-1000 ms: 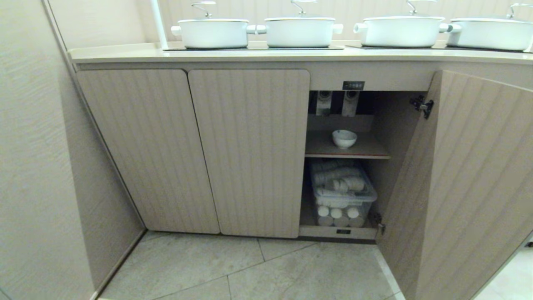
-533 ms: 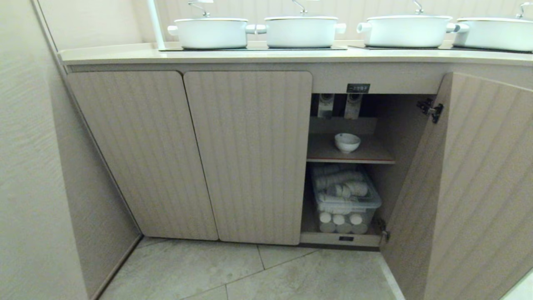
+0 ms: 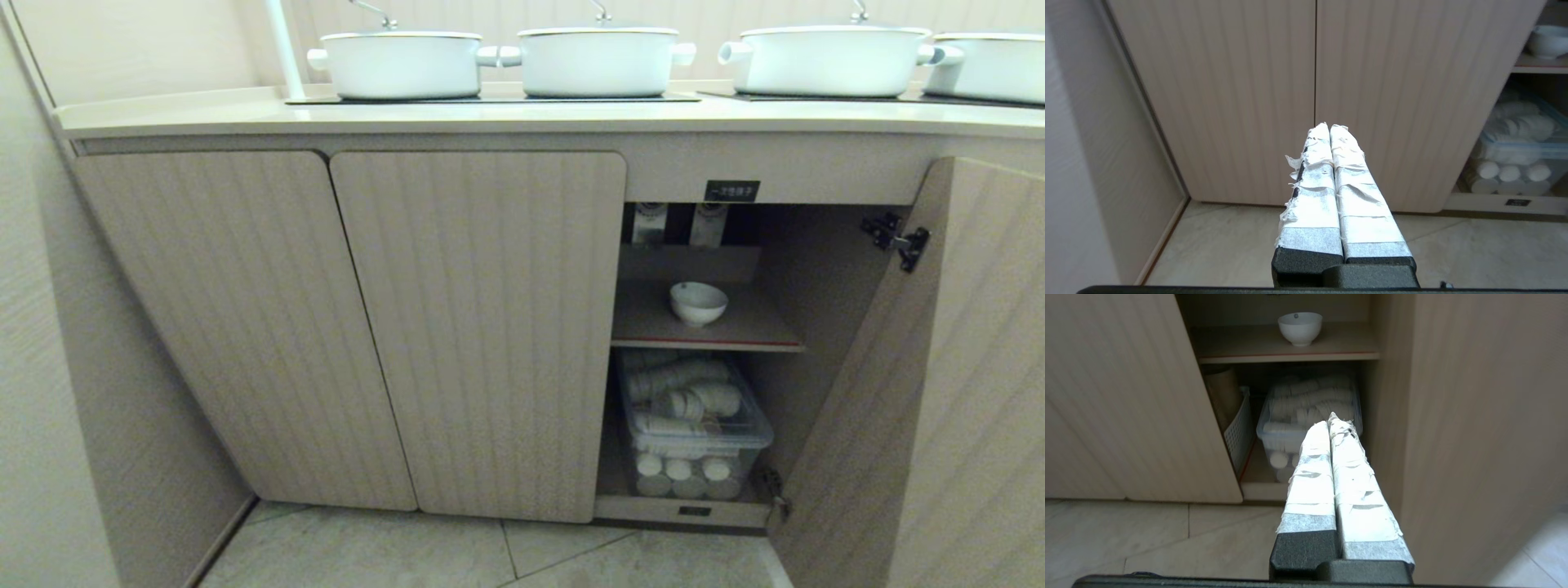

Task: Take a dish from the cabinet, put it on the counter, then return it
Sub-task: Take the bowl from the cabinet

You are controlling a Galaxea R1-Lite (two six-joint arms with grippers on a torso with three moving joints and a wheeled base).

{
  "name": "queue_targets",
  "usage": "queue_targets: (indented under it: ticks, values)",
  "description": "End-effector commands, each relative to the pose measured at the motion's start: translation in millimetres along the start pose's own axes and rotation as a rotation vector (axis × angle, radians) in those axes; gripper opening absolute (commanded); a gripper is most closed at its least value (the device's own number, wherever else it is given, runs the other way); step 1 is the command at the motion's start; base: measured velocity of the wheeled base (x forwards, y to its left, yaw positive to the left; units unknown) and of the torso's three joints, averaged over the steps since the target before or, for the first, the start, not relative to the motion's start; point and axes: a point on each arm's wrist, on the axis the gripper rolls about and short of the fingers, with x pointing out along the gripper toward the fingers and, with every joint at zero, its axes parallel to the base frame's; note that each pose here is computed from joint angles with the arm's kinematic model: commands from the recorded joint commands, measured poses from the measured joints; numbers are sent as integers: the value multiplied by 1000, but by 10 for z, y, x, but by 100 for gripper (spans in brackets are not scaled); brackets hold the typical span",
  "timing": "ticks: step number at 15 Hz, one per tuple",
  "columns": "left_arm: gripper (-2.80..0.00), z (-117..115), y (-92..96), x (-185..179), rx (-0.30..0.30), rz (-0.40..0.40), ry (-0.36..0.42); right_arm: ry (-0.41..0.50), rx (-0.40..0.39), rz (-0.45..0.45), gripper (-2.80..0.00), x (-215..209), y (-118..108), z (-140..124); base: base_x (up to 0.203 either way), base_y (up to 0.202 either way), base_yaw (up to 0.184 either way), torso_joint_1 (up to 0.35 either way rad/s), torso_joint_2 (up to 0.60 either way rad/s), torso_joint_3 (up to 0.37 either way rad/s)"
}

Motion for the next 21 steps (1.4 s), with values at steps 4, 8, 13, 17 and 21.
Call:
queue_targets:
  ticks: [4, 8, 13, 17, 21]
  values:
    - [-280, -2, 0, 0, -1, 0, 0, 1, 1, 0, -280, 1, 0, 0, 198, 0, 1, 1, 1, 4]
    - [-280, 2, 0, -1, 0, -1, -1, 1, 1, 0, -280, 1, 0, 0, 198, 0, -1, 3, 3, 1]
    - [-280, 2, 0, -1, 0, -1, -1, 1, 1, 0, -280, 1, 0, 0, 76, 0, 4, 3, 1, -1]
    - [-280, 1, 0, 0, 0, -1, -1, 1, 1, 0, -280, 1, 0, 0, 0, 0, 0, 0, 0, 0]
    - [-280, -1, 0, 0, 0, -1, 0, 1, 1, 0, -280, 1, 0, 0, 0, 0, 0, 0, 0, 0]
